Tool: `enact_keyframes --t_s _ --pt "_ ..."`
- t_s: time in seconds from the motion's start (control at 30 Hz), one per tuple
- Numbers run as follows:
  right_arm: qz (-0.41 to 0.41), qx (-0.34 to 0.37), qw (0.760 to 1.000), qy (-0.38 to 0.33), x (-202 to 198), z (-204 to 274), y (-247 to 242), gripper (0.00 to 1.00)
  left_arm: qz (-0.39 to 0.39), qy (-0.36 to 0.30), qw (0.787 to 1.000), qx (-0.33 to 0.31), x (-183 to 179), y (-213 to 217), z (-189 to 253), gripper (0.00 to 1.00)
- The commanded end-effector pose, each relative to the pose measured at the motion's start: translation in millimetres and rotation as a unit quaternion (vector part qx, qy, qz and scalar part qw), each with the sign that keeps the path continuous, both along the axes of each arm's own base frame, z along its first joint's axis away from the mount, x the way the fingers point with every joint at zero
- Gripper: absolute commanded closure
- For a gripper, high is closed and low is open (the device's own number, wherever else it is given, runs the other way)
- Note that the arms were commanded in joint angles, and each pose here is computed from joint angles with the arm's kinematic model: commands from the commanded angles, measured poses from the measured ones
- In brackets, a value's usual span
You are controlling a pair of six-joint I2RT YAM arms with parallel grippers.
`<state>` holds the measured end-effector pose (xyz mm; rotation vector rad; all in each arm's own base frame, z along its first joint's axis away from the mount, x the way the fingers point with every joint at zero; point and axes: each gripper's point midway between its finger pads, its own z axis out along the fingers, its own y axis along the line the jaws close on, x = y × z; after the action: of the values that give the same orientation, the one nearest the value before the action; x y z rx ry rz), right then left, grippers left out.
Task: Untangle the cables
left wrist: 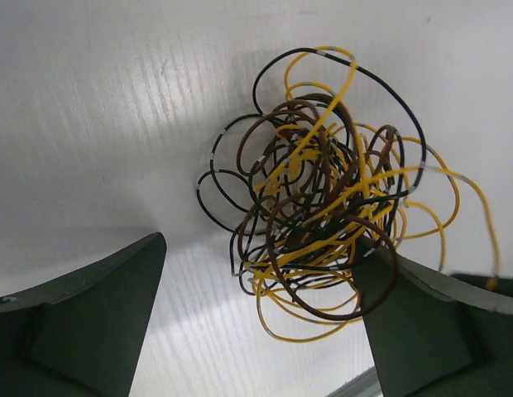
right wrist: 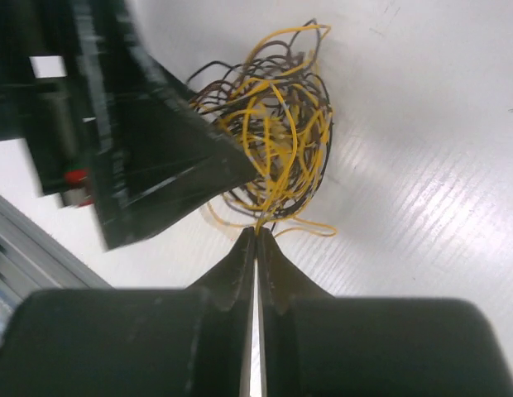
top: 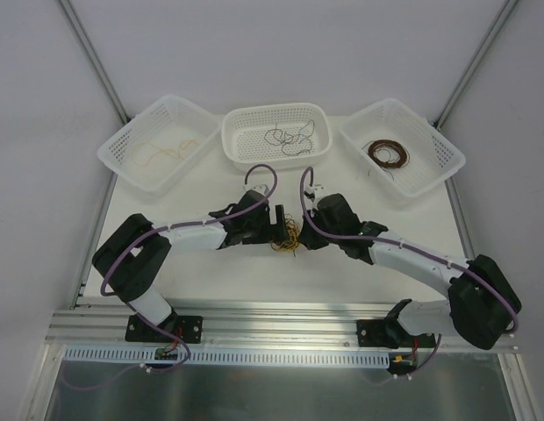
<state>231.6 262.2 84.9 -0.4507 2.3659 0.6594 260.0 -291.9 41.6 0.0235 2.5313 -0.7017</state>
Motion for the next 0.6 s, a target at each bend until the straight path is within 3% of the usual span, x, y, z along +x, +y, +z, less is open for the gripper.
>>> enact_keyframes --t_s 0.0,0.23,0.57 --pt "0.024 0.016 0.999 -0.031 -4 34 1 0.99 0.041 -0.020 0.999 0.001 19 -7 3 0.08" --pt "0.053 0.033 0.996 -0.071 -23 95 -12 0.99 0.123 -0.030 0.991 0.039 35 14 -13 0.12" --pt "0.042 0.035 0.979 -0.197 -48 216 -70 0.99 0.201 -0.063 0.970 0.122 45 63 -12 0.12"
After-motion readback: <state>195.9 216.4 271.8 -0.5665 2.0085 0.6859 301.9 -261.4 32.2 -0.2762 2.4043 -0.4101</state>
